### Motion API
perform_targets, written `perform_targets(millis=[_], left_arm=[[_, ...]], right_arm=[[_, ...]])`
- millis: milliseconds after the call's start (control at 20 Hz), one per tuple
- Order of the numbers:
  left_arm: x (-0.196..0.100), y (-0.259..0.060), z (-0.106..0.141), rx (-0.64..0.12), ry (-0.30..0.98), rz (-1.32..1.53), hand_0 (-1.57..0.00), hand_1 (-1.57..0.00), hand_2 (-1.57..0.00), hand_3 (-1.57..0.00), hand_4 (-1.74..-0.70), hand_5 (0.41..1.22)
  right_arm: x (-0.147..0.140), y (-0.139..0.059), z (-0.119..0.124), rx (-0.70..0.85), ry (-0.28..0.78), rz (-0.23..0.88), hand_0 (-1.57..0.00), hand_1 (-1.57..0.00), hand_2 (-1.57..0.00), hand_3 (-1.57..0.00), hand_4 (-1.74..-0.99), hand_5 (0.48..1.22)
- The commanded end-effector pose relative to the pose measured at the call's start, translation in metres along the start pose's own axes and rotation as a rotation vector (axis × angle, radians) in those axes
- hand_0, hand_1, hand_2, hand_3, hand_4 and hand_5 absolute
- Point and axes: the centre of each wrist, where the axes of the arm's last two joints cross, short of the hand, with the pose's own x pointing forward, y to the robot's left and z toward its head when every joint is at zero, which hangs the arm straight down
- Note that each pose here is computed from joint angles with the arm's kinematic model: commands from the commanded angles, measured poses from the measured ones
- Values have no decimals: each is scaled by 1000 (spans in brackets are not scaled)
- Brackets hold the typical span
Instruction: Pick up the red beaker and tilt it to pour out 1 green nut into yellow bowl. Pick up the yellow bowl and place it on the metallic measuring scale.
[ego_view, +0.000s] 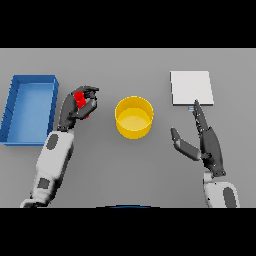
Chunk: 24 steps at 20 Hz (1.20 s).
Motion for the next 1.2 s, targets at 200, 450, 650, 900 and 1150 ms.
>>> perform_targets(millis=[200, 450, 650, 900, 1150], left_arm=[[2, -4, -3, -9, -20, -86, -1237, -1248, -1273, -1154, -1636, 1130], [10, -5, -3, -26, -53, -9, -1462, -1465, -1473, -1434, -1614, 1165], [30, 5, -7, -33, -110, 77, -1526, -1528, -1531, -1515, -1689, 1140], [53, 15, -12, -79, -144, -6, -1556, -1557, -1558, -1553, -1724, 1130], [65, 18, -18, -106, -148, -103, -1556, -1557, -1558, -1553, -1724, 1139]], right_arm=[[-4, 0, 5, -1, -2, -5, 1, 1, 1, 1, -1242, 650], [0, 0, 1, 5, -4, -7, 1, 1, 1, 1, -1245, 642], [-6, 1, 2, 3, 3, -3, 1, 1, 1, 1, -1236, 644], [-4, 2, 0, 8, -22, 20, 1, 1, 1, 1, -1219, 653], [-7, 3, 5, 5, -41, 47, 1, 1, 1, 1, -1219, 661]])
